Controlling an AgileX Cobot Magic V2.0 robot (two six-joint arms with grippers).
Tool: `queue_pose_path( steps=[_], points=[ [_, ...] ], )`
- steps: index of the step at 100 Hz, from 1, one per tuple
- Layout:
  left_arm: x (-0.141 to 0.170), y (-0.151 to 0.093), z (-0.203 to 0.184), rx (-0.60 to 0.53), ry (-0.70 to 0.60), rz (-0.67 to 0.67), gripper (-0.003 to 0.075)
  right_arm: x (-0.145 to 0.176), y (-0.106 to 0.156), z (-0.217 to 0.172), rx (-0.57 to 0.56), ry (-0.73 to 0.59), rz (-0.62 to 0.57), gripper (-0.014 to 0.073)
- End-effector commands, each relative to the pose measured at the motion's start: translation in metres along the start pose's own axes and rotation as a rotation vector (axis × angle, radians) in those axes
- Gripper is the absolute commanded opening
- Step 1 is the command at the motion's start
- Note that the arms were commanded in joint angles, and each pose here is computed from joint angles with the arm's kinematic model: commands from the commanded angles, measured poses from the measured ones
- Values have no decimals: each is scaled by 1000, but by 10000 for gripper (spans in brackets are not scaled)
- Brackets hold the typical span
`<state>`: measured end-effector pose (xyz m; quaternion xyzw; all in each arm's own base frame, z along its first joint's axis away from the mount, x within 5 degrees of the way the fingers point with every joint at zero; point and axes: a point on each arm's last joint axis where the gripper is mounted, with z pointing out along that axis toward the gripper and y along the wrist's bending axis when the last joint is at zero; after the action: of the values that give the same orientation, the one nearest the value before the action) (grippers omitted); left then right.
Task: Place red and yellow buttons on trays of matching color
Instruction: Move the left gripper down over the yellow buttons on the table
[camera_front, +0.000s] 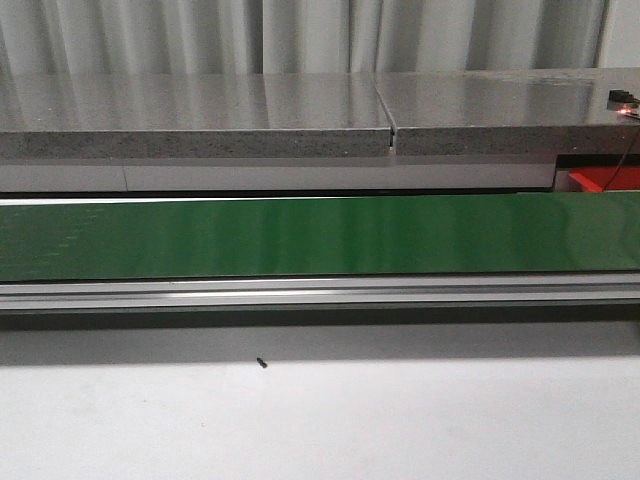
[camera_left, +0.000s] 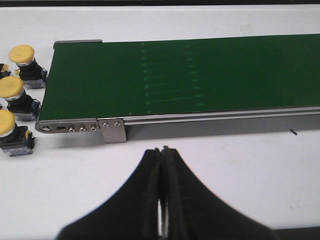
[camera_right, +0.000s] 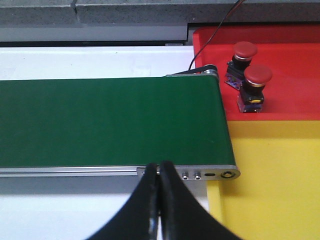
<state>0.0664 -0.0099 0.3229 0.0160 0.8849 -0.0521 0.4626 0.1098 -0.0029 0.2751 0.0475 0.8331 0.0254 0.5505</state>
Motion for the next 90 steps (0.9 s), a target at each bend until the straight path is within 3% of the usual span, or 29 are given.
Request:
queue_pose_path(
  steps=[1, 40, 48, 60, 78, 90],
  points=[
    [-18, 2, 2, -15, -93, -17, -20, -14, 0, -3, 6, -96, -10, -61],
    [-37, 27, 30, -179, -120, -128, -18, -14, 0, -3, 6, -96, -10, -61],
    [-38, 33, 38, -204, -93, -151, 15, -14, 0, -3, 6, -96, -10, -61],
    [-39, 41, 50, -226, -44, -177, 180, -14, 0, -3, 6, -96, -10, -61],
    [-43, 50, 69, -234, -16, -222, 590, -14, 0, -3, 6, -96, -10, -61],
    [-47, 55, 82, -234, 19, -261, 665, -14, 0, -3, 6, -96, -10, -61]
  ],
)
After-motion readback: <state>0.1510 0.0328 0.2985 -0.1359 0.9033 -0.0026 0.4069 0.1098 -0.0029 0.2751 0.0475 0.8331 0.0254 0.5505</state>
